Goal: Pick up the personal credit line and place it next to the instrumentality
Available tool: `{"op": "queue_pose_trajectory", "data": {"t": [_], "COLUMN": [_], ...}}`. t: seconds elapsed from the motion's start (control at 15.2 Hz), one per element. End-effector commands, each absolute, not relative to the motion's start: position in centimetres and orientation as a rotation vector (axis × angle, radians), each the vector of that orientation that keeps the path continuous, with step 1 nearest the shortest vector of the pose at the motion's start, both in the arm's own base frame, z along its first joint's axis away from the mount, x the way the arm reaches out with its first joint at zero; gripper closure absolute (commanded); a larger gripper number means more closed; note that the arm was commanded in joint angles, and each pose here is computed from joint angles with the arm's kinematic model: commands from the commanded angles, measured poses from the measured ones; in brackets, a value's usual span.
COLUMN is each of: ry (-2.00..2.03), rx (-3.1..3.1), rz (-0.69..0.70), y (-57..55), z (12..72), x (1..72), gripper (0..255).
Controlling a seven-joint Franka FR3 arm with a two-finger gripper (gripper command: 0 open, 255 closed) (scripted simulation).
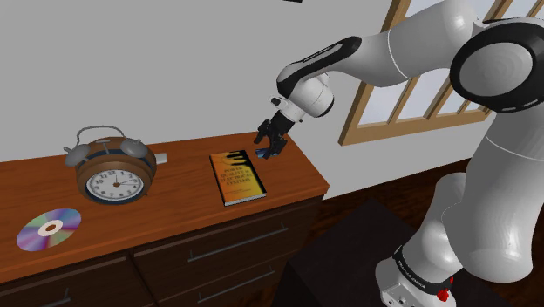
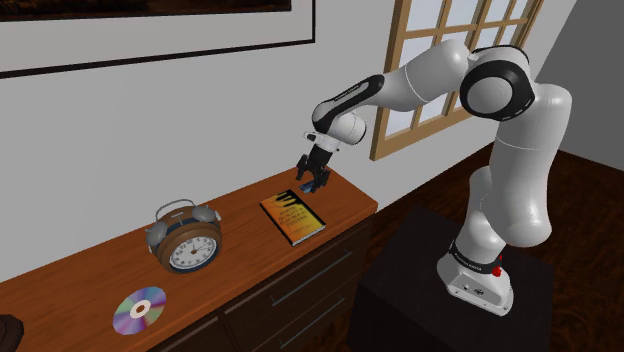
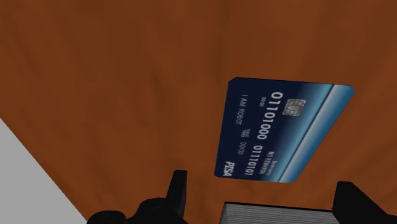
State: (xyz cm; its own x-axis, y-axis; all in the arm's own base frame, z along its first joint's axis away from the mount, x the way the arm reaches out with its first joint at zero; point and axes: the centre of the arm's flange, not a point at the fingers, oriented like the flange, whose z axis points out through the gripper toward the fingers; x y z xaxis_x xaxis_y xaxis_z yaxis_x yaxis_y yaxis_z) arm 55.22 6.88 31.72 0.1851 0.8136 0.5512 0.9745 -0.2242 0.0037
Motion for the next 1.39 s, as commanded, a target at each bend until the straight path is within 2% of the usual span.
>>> {"op": "queue_pose_trajectory", "data": {"t": [0.0,0.07,0.66,1.32], "ry": [-1.689,-1.689,-1.689,-1.689], "rx": [-2.119,-2.119,-2.119,-2.119], "rz": [-0.640,-0.640,-0.640,-0.640], "y": [6.9,6.9,6.9,6.9], "z": [31.7,31.7,31.7,37.0], "x": [55.2,55.2,55.2,55.2], "gripper": [0,255,255,255]}}
